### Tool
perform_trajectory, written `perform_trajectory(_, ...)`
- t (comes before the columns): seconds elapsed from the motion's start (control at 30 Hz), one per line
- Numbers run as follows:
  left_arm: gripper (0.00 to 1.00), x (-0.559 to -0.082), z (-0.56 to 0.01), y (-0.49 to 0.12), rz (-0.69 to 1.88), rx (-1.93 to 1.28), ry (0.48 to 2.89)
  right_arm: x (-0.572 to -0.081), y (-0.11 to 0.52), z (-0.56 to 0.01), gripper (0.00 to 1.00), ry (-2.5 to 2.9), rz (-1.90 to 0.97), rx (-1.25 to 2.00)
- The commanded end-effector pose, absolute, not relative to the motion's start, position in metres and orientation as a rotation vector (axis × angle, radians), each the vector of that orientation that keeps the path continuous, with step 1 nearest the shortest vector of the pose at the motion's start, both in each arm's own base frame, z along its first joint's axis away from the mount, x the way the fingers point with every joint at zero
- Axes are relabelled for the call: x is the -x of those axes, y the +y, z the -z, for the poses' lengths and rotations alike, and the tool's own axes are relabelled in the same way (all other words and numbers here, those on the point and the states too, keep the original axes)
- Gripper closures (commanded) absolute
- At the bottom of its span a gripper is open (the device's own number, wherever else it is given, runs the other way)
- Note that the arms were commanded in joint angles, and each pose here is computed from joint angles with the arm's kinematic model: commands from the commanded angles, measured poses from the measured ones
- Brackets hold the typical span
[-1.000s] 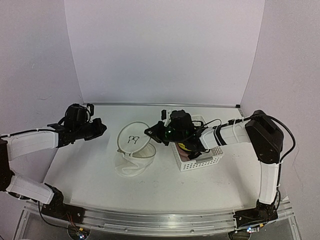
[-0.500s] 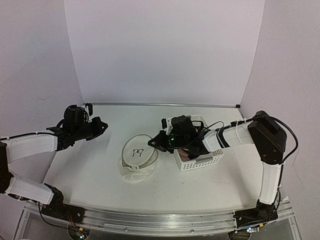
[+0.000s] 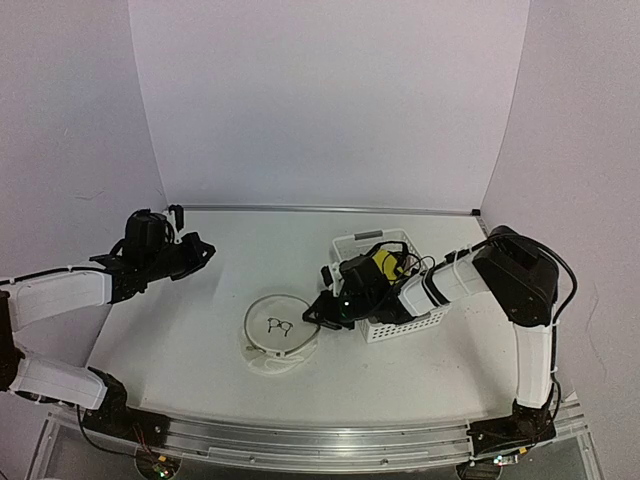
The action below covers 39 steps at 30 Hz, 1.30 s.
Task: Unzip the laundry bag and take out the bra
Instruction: Place the laundry bag at the center of the board, then reset both arms
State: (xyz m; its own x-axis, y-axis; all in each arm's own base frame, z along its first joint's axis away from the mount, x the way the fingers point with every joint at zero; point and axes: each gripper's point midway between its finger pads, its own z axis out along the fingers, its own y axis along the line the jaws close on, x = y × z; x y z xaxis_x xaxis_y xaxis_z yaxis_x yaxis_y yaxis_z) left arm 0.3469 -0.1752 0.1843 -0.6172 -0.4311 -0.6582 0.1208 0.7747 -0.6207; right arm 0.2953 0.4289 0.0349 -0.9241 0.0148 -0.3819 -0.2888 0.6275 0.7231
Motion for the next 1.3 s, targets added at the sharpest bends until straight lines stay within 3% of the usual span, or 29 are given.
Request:
perform_trajectory(0.0,1.00,-0.349,-0.206,-0.174,0.832,0.213,2.015,-0.293,0.424,-0.024,0.81,2.512,-1.162,0.245)
perform_trajectory(0.2,1.00,-0.350,-0.206,-0.174,0.824,0.213,2.016,-0.297,0.422,-0.043,0.67,2.474,-1.153,0.243)
perform_trajectory(0.57,1.00,-0.353,-0.210,-0.172,0.794,0.206,2.007,-0.305,0.418,-0.102,0.54,2.366,-1.121,0.276)
perform_trajectory(0.73,0.93,-0.355,-0.213,-0.171,0.775,0.193,2.001,-0.314,0.404,-0.121,0.47,2.327,-0.973,0.314)
perform_trajectory(1.0,0.62,-0.361,-0.231,-0.166,0.696,0.149,1.987,-0.337,0.367,-0.156,0.32,2.180,-0.664,0.379)
perform_trajectory(1.13,0.45,-0.369,-0.240,-0.161,0.601,0.129,2.012,-0.356,0.338,-0.169,0.20,2.132,-0.542,0.349)
perform_trajectory(1.27,0.10,-0.380,-0.248,-0.155,0.521,0.098,2.042,-0.380,0.293,-0.179,0.10,2.112,-0.472,0.255)
